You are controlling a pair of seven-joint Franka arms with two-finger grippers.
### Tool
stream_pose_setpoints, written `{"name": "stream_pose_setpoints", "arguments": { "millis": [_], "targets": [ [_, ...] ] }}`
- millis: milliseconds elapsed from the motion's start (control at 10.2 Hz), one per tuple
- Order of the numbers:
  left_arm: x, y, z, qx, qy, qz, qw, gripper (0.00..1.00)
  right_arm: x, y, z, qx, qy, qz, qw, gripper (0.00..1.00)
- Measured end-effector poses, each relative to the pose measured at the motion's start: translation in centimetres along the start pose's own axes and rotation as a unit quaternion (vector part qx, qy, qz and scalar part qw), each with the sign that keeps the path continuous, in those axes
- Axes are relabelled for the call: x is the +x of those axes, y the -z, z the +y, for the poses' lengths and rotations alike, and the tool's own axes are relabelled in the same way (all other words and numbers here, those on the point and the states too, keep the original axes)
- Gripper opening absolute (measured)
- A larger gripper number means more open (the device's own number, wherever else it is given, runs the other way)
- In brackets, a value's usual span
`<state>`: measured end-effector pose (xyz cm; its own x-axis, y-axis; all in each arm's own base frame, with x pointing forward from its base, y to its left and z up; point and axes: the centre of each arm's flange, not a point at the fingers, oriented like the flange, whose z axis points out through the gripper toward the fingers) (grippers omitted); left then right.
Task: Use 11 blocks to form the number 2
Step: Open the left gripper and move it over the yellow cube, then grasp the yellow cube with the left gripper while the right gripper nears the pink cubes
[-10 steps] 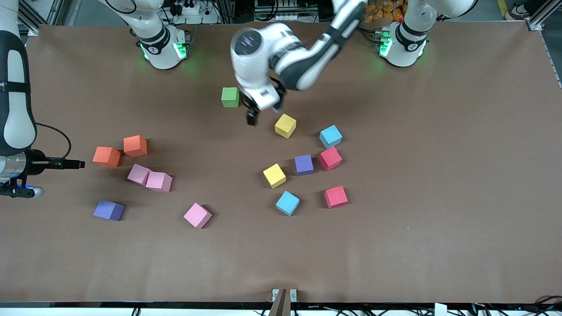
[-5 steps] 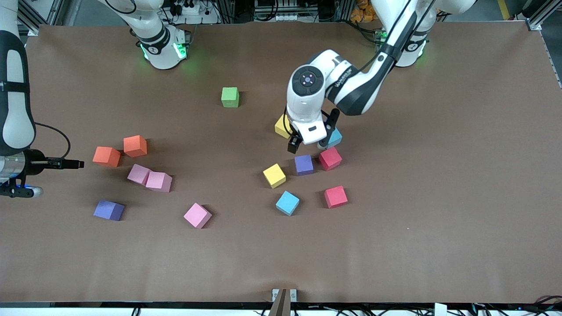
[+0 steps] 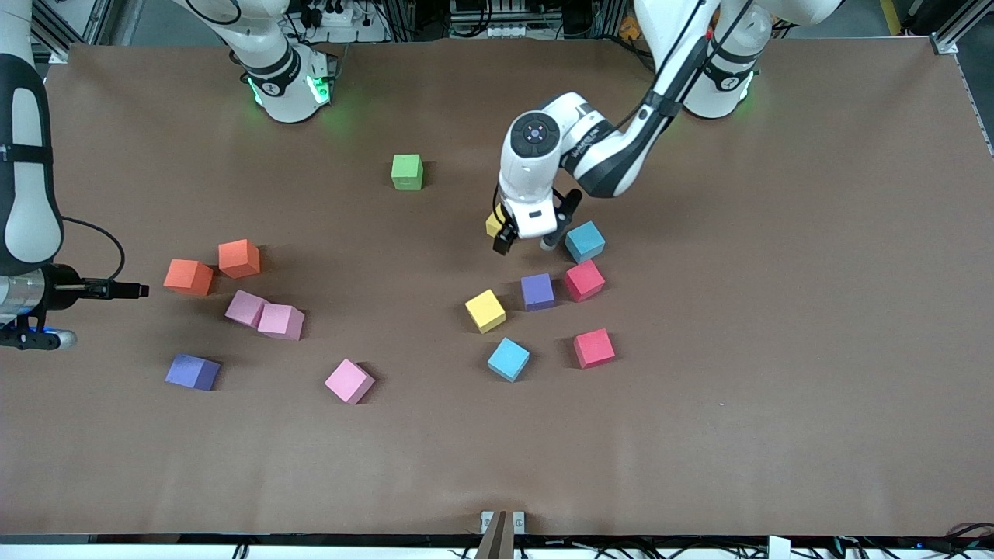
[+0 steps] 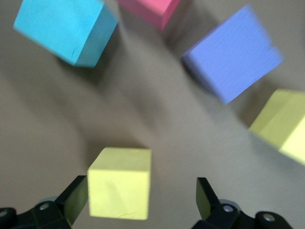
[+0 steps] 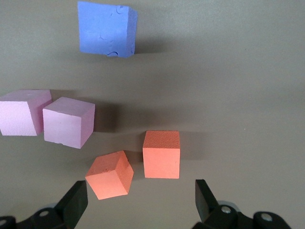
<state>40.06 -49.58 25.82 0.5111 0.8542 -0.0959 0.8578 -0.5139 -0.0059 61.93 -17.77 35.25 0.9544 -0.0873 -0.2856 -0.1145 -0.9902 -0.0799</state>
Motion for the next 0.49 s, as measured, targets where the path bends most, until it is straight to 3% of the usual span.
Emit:
{"name": "stream_pose_setpoints", "arguments": {
  "millis": [295, 491],
  "targets": [
    [-2.0, -0.6, -1.1, 0.006, -0.016, -0.001, 1.000, 1.00, 0.2, 0.1, -0.9, 0.000, 0.007, 0.003, 1.000, 1.00],
    [-2.3, -1.8, -1.7, 0.012, -0.020, 0.001, 1.000, 1.00, 1.2, 0.1, -4.9, -0.009, 0.034, 0.017, 0.999, 1.00]
  ]
}}
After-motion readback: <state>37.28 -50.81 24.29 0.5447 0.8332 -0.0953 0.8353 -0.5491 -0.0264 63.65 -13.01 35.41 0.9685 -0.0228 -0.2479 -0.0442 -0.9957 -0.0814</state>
